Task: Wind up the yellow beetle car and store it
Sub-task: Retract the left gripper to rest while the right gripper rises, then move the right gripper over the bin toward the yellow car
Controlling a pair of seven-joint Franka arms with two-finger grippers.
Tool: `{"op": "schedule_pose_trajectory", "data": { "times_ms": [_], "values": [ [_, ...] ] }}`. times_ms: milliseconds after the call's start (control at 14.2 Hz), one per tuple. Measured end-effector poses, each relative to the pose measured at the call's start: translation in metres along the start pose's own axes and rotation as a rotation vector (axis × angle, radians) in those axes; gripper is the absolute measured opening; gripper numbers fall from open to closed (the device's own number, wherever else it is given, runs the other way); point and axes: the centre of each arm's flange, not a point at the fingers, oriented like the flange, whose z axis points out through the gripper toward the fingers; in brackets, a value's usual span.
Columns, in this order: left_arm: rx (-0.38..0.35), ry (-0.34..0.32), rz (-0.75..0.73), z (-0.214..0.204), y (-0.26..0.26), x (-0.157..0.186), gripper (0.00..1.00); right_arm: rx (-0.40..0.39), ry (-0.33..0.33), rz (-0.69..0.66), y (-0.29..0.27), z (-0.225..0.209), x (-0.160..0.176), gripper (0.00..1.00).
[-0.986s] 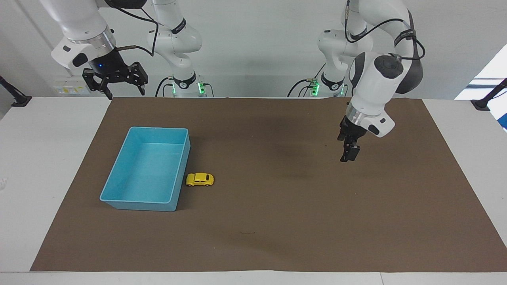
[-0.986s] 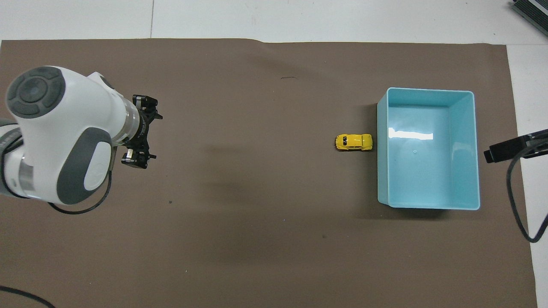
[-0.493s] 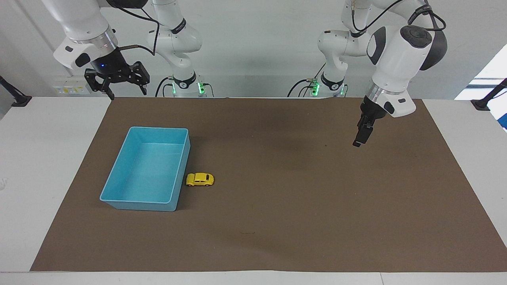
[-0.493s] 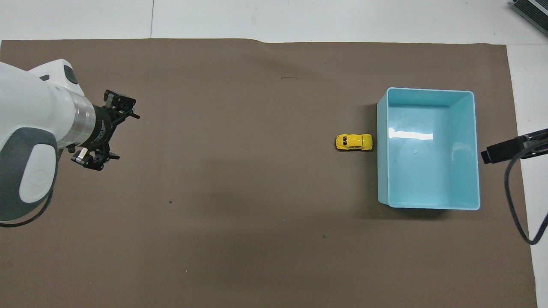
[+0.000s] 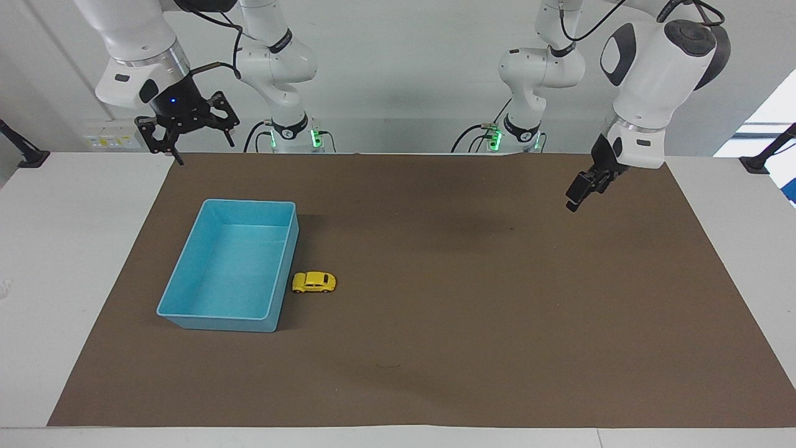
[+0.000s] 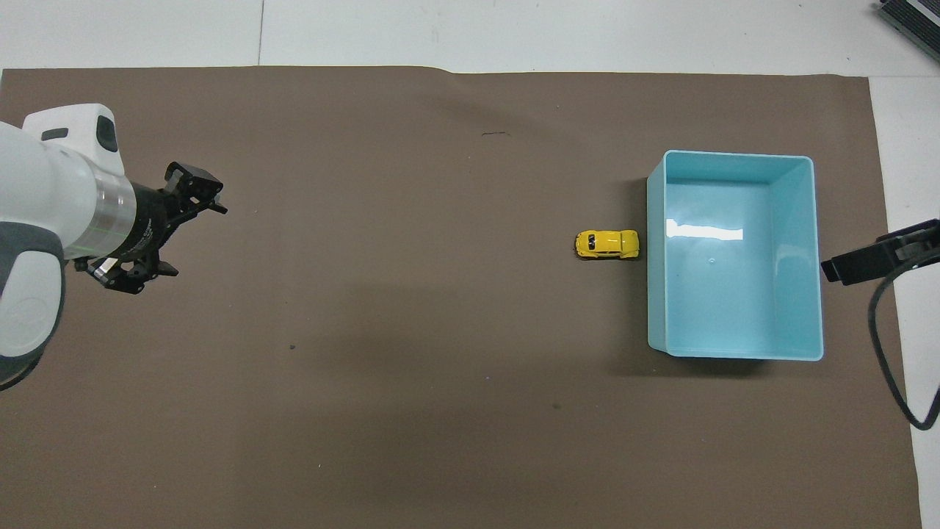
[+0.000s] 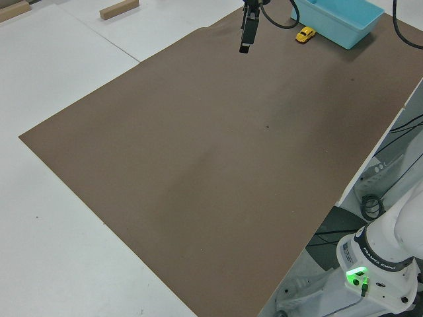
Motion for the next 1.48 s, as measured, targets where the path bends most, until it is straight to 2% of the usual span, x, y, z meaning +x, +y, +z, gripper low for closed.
{"op": "schedule_pose_trajectory", "data": {
  "times_ms": [423, 634, 986, 1480],
  "values": [
    [0.002, 0.009, 0.376, -0.010, -0.043, 0.020, 1.00, -0.002, 0.001, -0.275, -0.025, -0.001, 0.013, 1.00],
    [0.039, -0.008, 0.512, -0.032, -0.051, 0.018, 1.00, -0.012, 0.012, -0.411, -0.028, -0.001, 0.017, 1.00],
    [0.064, -0.018, 0.605, -0.086, -0.052, 0.008, 1.00, -0.021, 0.020, -0.541, -0.026, 0.004, 0.020, 1.00],
    [0.065, -0.017, 0.646, -0.092, -0.046, 0.004, 1.00, -0.012, 0.017, -0.740, -0.029, 0.050, 0.058, 1.00]
  ]
}}
